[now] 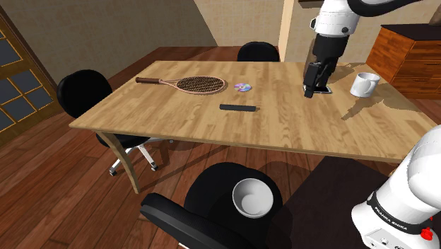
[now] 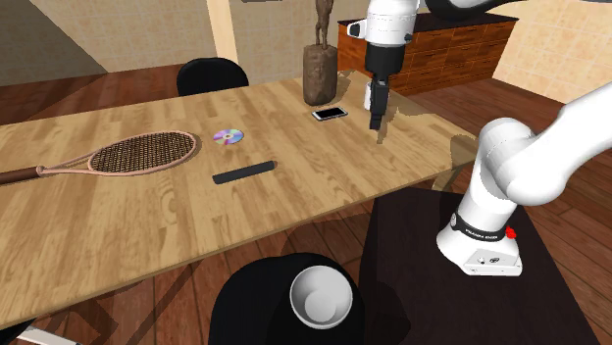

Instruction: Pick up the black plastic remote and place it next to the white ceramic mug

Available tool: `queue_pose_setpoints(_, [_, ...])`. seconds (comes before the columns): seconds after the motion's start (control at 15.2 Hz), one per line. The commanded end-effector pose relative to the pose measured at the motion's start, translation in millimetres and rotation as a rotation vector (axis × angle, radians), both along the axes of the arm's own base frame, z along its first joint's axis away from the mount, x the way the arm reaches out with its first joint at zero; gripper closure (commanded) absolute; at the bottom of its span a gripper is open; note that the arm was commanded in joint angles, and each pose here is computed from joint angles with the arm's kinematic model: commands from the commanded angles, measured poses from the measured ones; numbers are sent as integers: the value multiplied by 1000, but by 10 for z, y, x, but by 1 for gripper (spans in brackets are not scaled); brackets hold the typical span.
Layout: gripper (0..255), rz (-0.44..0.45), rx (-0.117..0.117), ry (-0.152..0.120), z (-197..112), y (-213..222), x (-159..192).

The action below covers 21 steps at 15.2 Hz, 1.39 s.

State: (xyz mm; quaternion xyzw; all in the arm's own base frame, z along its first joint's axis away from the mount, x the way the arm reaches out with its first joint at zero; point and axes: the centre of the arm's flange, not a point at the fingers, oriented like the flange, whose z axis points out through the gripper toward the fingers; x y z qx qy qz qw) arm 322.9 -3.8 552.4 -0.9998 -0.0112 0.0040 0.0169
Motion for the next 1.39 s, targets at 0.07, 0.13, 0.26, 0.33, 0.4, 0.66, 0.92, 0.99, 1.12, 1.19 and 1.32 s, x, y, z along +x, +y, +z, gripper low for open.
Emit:
queue_pose_setpoints(0.07, [0, 17, -3, -2, -63, -27, 109])
queue_pose_setpoints(0.13, [0, 33, -6, -3, -126, -53, 219])
queue_pose_setpoints(0.26, [0, 66, -13, -6, -252, -99, 441])
queue_pose_setpoints(0.33, [0, 83, -16, -8, -314, -120, 552])
queue_pose_setpoints(0.4, [0, 100, -19, -9, -376, -139, 664])
queue_pose_setpoints(0.66, [0, 166, -32, -16, -623, -199, 1115])
queue_pose_setpoints(0.92, [0, 232, -45, -22, -866, -231, 1571])
queue_pose_setpoints(0.99, [0, 249, -48, -23, -926, -235, 1686])
queue_pose_setpoints(1.12, [0, 282, -55, -27, -1046, -238, 1915])
queue_pose_setpoints(1.19, [0, 299, -58, -28, -1105, -237, 2030])
queue_pose_setpoints(1.32, [0, 332, -64, -31, -1224, -229, 2259])
